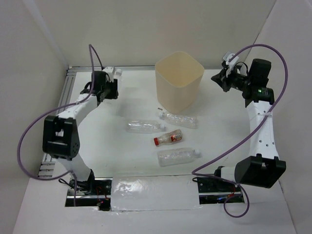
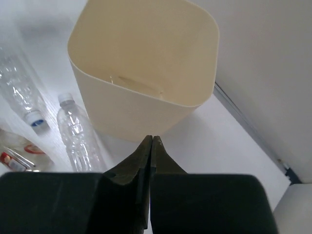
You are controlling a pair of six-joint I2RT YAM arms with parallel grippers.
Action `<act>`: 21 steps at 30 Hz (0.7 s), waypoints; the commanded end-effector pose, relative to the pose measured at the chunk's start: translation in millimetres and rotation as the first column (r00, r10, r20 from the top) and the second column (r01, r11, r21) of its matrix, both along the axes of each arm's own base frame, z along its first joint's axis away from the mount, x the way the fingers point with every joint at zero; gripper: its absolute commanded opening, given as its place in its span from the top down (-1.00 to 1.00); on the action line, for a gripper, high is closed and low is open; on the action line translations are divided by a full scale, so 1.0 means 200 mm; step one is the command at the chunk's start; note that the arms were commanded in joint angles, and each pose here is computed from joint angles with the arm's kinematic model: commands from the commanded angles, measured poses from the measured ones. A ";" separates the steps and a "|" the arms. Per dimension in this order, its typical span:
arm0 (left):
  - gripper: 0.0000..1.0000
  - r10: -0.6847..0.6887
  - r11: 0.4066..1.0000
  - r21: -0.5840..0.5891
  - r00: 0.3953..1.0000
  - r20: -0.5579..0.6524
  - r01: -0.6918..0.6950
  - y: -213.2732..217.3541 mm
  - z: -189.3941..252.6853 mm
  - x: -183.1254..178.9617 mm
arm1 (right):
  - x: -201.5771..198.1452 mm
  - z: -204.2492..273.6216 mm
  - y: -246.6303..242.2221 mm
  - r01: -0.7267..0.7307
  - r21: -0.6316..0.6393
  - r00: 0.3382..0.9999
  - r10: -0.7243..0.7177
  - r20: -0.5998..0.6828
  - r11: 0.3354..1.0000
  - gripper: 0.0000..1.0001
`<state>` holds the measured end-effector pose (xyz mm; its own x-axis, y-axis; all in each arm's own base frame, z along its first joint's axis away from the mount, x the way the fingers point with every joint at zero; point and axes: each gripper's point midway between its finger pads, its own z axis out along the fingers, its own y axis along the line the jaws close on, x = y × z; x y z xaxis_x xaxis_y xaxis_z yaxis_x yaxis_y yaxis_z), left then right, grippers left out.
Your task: Put the plastic bottles in the bin
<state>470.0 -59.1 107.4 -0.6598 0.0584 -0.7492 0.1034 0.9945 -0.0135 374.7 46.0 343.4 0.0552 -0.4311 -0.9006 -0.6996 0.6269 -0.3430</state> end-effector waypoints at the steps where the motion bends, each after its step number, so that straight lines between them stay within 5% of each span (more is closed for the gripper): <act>1: 0.63 -0.083 0.962 -0.222 0.947 0.311 0.157 -0.23 0.68 -0.01 | 0.01 0.03 0.01 0.044 0.133 0.998 -0.037 -0.059 0.990 1.00; 2: 0.63 -0.101 0.942 -0.263 0.926 0.364 0.206 -0.30 0.80 -0.04 | 0.01 0.02 0.01 0.048 0.141 0.997 -0.039 -0.067 0.989 0.98; 3: 0.63 -0.109 0.919 -0.292 0.885 0.452 0.263 -0.34 0.94 -0.04 | 0.01 -0.01 0.01 0.053 0.151 0.996 -0.041 -0.085 0.987 0.73; 4: 0.63 -0.146 0.869 -0.344 0.848 0.509 0.356 -0.47 1.08 -0.10 | 0.01 -0.03 0.01 0.063 0.169 0.993 -0.044 -0.112 0.984 -0.32; 6: 0.63 -0.180 0.814 -0.365 0.794 0.581 0.451 -0.60 1.22 -0.14 | -0.02 -0.08 0.03 0.041 0.166 0.990 -0.018 -0.138 0.985 -0.91; 7: 0.65 -0.199 0.771 -0.371 0.749 0.631 0.517 -0.71 1.33 -0.18 | -0.03 -0.11 0.04 0.032 0.166 0.989 -0.007 -0.151 0.986 -1.00; 11: 0.65 -0.253 0.667 -0.315 0.603 0.757 0.676 -1.00 1.67 -0.20 | -0.09 -0.19 0.05 0.014 0.149 0.985 0.012 -0.173 0.989 -1.00; 12: 0.65 -0.272 0.647 -0.312 0.593 0.758 0.696 -1.07 1.66 -0.16 | -0.10 -0.24 0.05 0.013 0.146 0.980 0.016 -0.198 0.989 -0.87; 14: 0.68 -0.247 0.599 -0.308 0.536 0.807 0.740 -1.18 1.81 -0.18 | -0.13 -0.25 0.06 -0.010 0.146 0.980 0.038 -0.194 0.989 -0.48; 15: 0.68 -0.244 0.594 -0.321 0.546 0.802 0.738 -1.23 1.77 -0.12 | -0.15 -0.28 0.07 -0.008 0.150 0.977 0.039 -0.210 0.989 0.05; 18: 0.62 -0.182 0.565 -0.331 0.505 0.844 0.756 -1.33 1.84 -0.09 | -0.19 -0.33 0.08 -0.017 0.153 0.974 0.051 -0.222 0.988 0.76; 19: 0.46 -0.153 0.577 -0.360 0.530 0.834 0.733 -1.36 1.78 -0.03 | -0.19 -0.36 0.08 -0.015 0.156 0.971 0.051 -0.233 0.988 0.77; 21: 0.24 -0.129 0.578 -0.355 0.512 0.849 0.735 -1.43 1.79 -0.02 | -0.22 -0.39 0.09 -0.013 0.158 0.969 0.052 -0.243 0.987 0.47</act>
<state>464.1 -338.3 423.5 -0.0858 -0.3727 -0.9240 0.7733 0.5599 -0.2977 343.5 59.0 259.3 -0.2022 -0.2877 -0.9361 -0.7555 0.6540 -0.0378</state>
